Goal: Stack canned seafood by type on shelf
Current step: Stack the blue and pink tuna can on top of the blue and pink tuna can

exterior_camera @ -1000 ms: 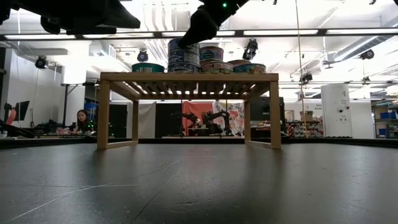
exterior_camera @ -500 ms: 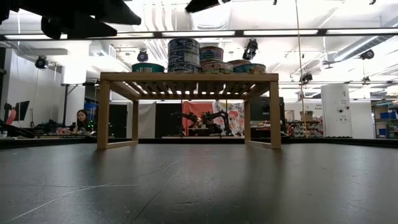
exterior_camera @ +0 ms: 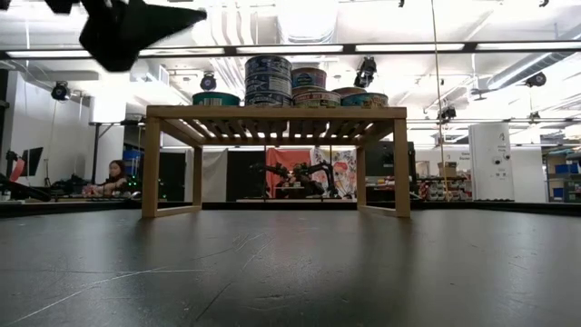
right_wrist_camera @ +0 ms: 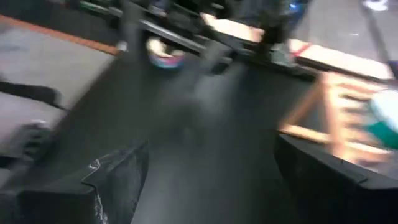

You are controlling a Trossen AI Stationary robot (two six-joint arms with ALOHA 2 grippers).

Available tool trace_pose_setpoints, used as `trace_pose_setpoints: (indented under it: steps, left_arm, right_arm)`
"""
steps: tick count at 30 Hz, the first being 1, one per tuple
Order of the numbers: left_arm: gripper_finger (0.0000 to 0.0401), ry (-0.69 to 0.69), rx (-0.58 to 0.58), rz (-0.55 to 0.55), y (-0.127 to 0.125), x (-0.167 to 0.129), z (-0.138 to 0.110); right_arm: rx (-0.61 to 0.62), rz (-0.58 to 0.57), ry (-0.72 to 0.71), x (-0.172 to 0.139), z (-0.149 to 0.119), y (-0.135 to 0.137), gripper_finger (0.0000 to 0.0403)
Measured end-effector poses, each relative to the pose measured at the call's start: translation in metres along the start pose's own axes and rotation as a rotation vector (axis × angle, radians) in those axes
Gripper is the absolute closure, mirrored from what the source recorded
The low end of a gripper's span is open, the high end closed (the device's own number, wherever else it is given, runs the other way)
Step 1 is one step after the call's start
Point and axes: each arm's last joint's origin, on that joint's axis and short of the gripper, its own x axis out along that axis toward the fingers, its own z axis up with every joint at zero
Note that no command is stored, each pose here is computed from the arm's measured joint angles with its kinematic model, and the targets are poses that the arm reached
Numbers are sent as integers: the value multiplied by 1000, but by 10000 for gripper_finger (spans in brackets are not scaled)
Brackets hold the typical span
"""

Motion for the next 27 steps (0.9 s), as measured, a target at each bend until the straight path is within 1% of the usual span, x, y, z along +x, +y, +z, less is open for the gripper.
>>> trace_pose_setpoints:
  steps: [3, 7, 9, 11, 15, 19, 22, 27]
  left_arm:
    - [35, 68, -19, 23, -1, 2, -6]
    - [54, 127, -44, 47, -8, 8, -7]
    - [65, 164, -31, 65, -13, 12, -6]
    - [79, 221, -6, 78, -19, 16, -5]
    - [104, 417, 44, 78, -31, 21, 0]
    - [132, 587, 81, 157, -40, 19, 8]
    - [157, 717, 81, 202, -45, 11, 13]
    - [211, 915, 34, 228, -51, -5, 16]
  right_arm:
    - [15, 42, -54, 3, -15, 17, 78]
    - [37, 86, -108, 8, -34, 37, 86]
    - [48, 105, -111, 11, -44, 44, 90]
    - [58, 95, -92, 14, -52, 51, 95]
    - [79, 52, -33, 19, -66, 59, 105]
    - [104, 67, 13, 23, -79, 65, 113]
    - [138, 72, 49, 23, -85, 67, 119]
    - [186, 70, 113, 25, -98, 68, 128]
